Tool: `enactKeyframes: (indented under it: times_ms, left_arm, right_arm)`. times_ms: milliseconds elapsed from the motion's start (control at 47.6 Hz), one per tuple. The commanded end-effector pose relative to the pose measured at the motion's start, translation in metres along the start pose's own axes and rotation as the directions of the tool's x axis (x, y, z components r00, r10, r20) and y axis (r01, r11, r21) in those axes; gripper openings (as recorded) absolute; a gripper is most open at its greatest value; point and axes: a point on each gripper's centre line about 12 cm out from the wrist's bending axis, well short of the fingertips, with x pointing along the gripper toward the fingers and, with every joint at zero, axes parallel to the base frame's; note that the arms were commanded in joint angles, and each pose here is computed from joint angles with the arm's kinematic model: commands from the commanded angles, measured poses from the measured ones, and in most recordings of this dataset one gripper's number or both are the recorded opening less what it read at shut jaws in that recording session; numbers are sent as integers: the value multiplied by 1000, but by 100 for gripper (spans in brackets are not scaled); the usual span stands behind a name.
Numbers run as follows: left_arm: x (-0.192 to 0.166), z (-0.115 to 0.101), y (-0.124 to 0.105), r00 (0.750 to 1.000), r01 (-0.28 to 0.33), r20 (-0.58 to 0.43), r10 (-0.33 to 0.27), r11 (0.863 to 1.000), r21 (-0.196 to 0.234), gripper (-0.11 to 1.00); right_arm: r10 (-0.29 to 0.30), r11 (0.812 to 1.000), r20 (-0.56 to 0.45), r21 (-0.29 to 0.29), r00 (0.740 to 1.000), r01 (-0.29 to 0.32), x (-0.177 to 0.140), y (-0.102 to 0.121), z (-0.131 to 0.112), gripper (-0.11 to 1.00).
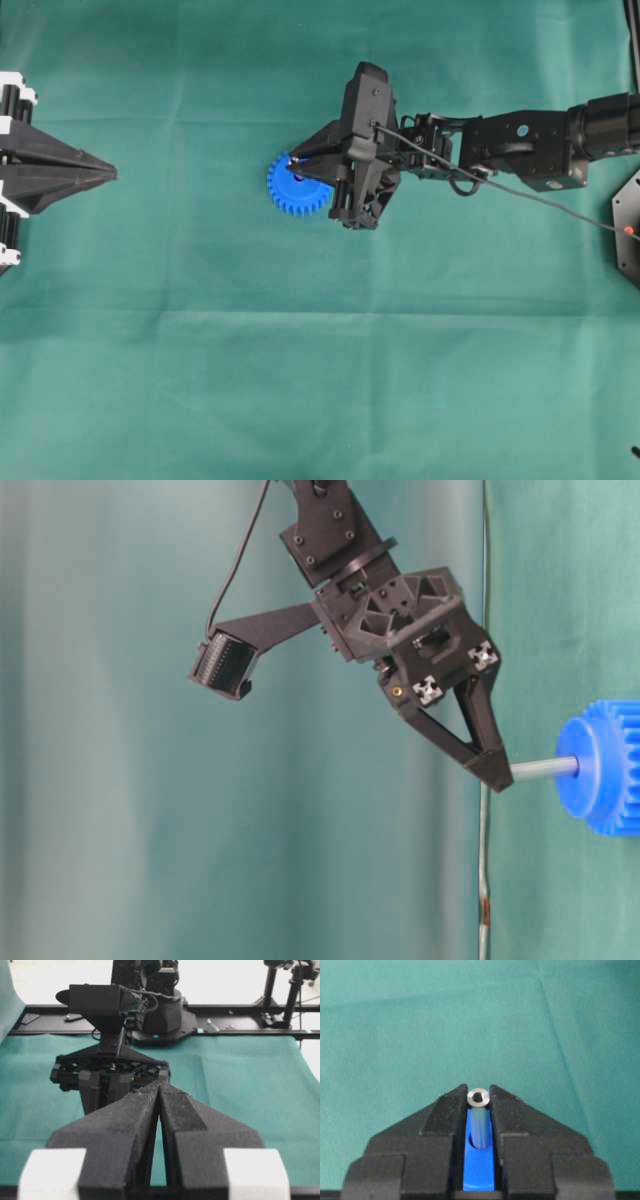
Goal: Insert the shaft placed at a random location into the center hole of the medium gear at another random location.
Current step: 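Lower the shaft into the blue gear's center hole with the right gripper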
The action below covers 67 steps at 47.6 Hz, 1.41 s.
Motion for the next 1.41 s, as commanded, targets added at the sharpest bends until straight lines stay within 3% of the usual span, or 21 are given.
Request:
enactKeyframes:
  times_ms: [0, 1386]
  left_arm:
    - [3, 9, 0, 1000, 2, 23, -2, 1000, 5, 0]
    - [3, 8, -1, 1000, 3, 15, -4, 1000, 8, 0]
  right_arm:
    - [-1, 1000, 12, 1, 1000, 1, 1, 0, 6, 14]
    - [-1, 1000, -15, -1, 1000, 1, 16, 0, -8, 14]
